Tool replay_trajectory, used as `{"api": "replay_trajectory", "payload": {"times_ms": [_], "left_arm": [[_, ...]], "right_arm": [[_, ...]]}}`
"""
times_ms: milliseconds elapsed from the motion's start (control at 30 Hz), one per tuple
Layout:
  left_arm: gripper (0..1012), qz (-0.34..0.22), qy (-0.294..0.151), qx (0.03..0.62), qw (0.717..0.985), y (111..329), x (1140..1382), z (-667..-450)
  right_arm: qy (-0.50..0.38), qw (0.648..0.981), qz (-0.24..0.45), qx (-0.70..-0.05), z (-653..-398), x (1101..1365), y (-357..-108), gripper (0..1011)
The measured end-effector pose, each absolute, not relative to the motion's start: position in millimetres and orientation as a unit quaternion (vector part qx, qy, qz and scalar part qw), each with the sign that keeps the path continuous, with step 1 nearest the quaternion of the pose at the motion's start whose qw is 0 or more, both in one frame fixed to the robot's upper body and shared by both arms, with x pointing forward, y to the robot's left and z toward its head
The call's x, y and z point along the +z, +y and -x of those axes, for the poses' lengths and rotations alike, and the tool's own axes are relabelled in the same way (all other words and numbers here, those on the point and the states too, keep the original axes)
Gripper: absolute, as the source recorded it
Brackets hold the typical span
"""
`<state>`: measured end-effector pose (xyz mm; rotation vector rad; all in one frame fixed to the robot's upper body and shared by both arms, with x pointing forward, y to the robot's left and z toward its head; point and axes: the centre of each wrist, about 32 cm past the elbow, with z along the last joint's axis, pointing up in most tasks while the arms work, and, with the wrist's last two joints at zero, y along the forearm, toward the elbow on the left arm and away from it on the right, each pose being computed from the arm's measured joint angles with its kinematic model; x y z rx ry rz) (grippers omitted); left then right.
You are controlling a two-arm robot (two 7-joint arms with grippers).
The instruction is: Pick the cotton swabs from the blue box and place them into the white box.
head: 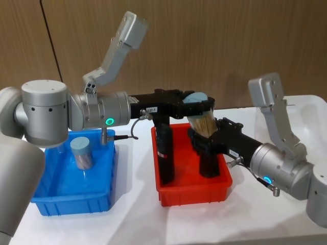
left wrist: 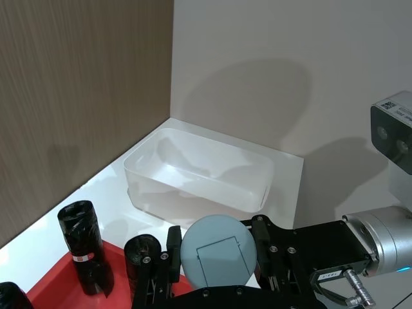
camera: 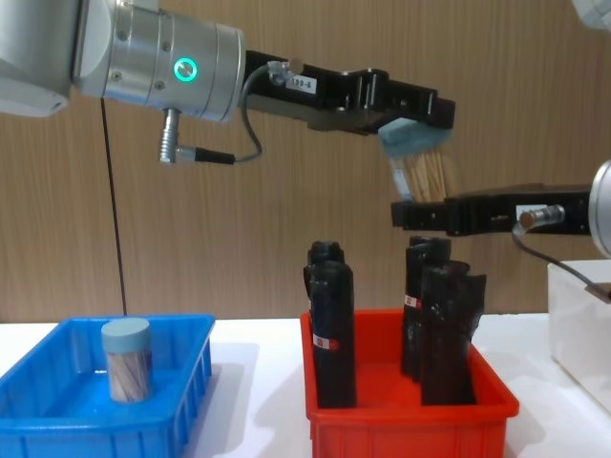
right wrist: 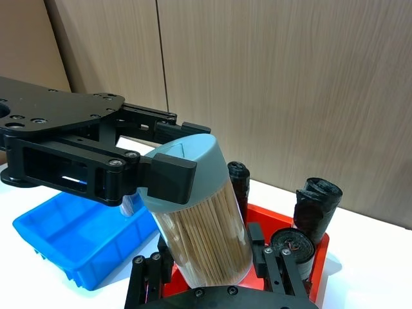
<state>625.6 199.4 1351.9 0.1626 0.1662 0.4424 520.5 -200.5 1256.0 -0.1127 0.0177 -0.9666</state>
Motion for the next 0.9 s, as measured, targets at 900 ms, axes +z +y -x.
{"api": "replay_trajectory", "payload": {"times_ms": [900], "left_arm": [[1004, -0.081, 0.083, 0.218, 0.969, 199.2, 1351.7, -625.5]], "right_arm": [[0.008, 0.888, 0.043, -0.458, -519.3, 1260.7, -198.7, 682]]}}
